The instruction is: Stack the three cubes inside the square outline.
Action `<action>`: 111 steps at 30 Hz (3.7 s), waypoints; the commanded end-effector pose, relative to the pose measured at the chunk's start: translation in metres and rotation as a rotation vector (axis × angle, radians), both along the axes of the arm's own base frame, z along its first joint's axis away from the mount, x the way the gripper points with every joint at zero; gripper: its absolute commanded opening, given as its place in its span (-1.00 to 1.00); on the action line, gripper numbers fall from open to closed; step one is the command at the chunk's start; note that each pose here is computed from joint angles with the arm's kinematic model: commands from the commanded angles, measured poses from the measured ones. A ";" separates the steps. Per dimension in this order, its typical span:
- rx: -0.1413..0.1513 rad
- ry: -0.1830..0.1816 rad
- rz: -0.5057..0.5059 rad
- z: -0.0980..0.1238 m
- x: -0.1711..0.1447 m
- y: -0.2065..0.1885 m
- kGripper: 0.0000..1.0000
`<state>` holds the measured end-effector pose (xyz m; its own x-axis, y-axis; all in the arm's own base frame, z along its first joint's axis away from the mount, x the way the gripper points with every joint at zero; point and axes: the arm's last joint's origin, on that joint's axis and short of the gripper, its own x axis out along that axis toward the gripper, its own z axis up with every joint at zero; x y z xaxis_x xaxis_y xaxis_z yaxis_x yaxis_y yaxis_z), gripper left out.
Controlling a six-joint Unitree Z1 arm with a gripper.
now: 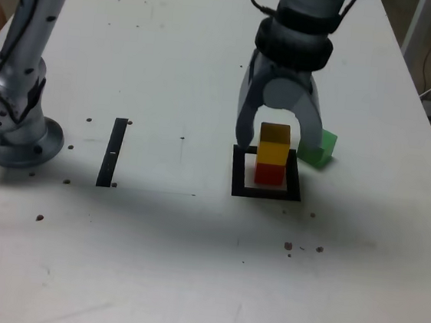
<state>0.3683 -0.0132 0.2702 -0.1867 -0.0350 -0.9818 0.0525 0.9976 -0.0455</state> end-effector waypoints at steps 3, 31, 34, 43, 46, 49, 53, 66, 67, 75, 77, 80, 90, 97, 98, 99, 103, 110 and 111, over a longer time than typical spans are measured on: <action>0.020 -0.025 0.000 0.017 -0.006 0.004 0.99; 0.052 -0.067 -0.105 0.038 0.029 0.049 0.99; 0.052 -0.072 -0.130 0.036 0.037 0.057 0.99; 0.037 -0.082 -0.207 0.023 0.060 0.073 0.99; 0.034 -0.077 -0.216 0.020 0.062 0.074 0.99; 0.033 -0.072 -0.219 0.017 0.063 0.075 0.99; 0.026 -0.070 -0.246 0.015 0.064 0.075 0.98; -0.040 -0.128 -0.533 0.020 0.066 0.073 0.98; -0.038 -0.126 -0.545 0.020 0.066 0.073 0.98; -0.025 -0.099 -0.593 0.016 0.065 0.070 0.96; -0.021 -0.095 -0.597 0.016 0.065 0.069 0.96; -0.017 -0.089 -0.602 0.013 0.065 0.067 0.96; -0.024 -0.056 -0.600 -0.007 0.070 0.063 0.96; -0.038 -0.031 -0.597 -0.024 0.075 0.058 0.95; -0.041 -0.027 -0.596 -0.027 0.076 0.057 0.95; -0.043 -0.025 -0.595 -0.029 0.077 0.056 0.94; -0.050 -0.017 -0.592 -0.038 0.081 0.054 0.93; -0.057 -0.007 -0.587 -0.049 0.085 0.054 0.89; -0.057 -0.006 -0.587 -0.050 0.086 0.054 0.87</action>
<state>0.4532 0.0412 0.2233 -0.1808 0.0211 -0.9833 0.5973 0.7967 -0.0927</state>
